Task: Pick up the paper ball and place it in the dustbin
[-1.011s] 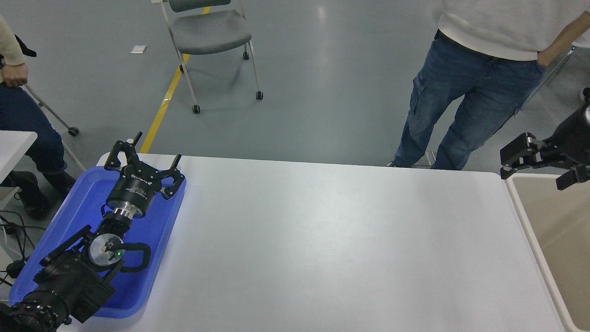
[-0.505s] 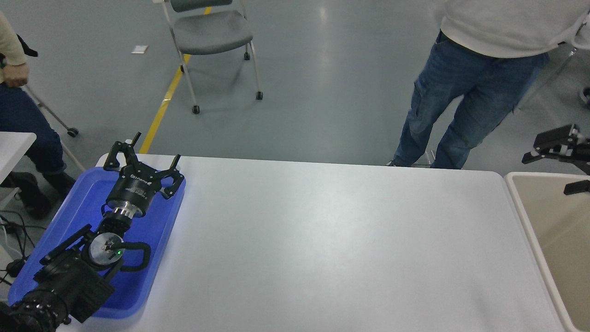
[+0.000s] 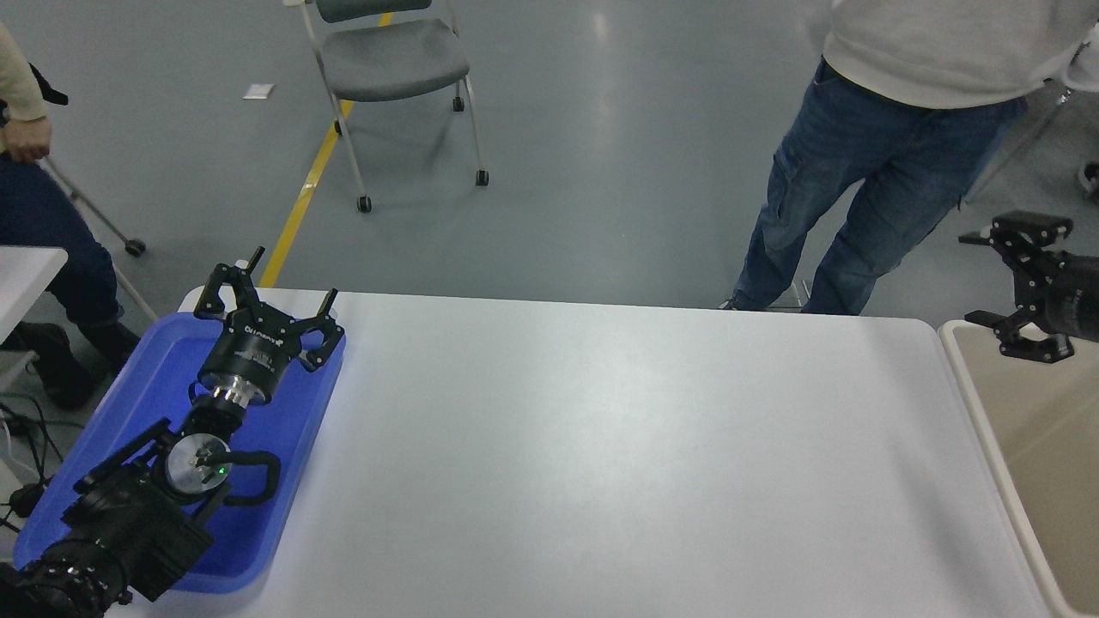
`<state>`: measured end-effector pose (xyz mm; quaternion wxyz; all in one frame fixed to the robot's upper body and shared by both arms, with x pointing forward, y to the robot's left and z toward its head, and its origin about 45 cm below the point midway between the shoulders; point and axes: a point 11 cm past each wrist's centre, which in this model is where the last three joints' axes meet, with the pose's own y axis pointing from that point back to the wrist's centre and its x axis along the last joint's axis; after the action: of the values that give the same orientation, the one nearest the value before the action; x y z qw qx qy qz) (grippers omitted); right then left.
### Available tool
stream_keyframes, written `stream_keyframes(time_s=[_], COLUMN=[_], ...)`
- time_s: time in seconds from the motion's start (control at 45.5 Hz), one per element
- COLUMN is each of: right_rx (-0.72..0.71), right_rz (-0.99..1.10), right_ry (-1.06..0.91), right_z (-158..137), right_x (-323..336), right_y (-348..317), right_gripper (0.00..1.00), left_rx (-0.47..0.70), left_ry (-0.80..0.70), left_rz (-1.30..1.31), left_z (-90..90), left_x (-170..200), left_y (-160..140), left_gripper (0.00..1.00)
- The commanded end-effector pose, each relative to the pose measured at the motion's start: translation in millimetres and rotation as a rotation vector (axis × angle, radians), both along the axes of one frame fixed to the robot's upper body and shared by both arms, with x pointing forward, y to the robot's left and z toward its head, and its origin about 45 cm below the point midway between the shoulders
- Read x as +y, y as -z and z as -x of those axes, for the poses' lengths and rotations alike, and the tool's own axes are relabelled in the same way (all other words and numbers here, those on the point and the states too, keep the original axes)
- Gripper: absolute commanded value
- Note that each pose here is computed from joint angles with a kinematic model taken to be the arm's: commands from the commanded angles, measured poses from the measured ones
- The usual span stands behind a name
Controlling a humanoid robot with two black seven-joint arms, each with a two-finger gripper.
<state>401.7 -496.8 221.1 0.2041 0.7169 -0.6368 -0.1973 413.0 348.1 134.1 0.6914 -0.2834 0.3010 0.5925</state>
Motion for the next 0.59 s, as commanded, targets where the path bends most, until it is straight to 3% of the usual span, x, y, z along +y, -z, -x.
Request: stream_keyframes(time_s=[0.0,0.264,0.571], right_rx=[-0.094,-0.059,-0.044], right_rz=[-0.247,-0.306,-0.447], right_ry=[0.299,0.553,0.463], right_z=[7.3,6.4,-2.8], right_x=[-14.7,4.9,76.6], right_y=[43.7,89.8,118.9], right_gripper=[1.00,1.00,1.00], left_rx=[0.001,0.001,0.001], left_ry=[0.000,0.000,0.000], left_rz=[0.000,0.000,0.000], left_z=[0.0,0.0,0.0], left_x=[0.0,0.0,0.0], left_y=[0.1,0.1,0.1], left_gripper=[1.00,1.00,1.00])
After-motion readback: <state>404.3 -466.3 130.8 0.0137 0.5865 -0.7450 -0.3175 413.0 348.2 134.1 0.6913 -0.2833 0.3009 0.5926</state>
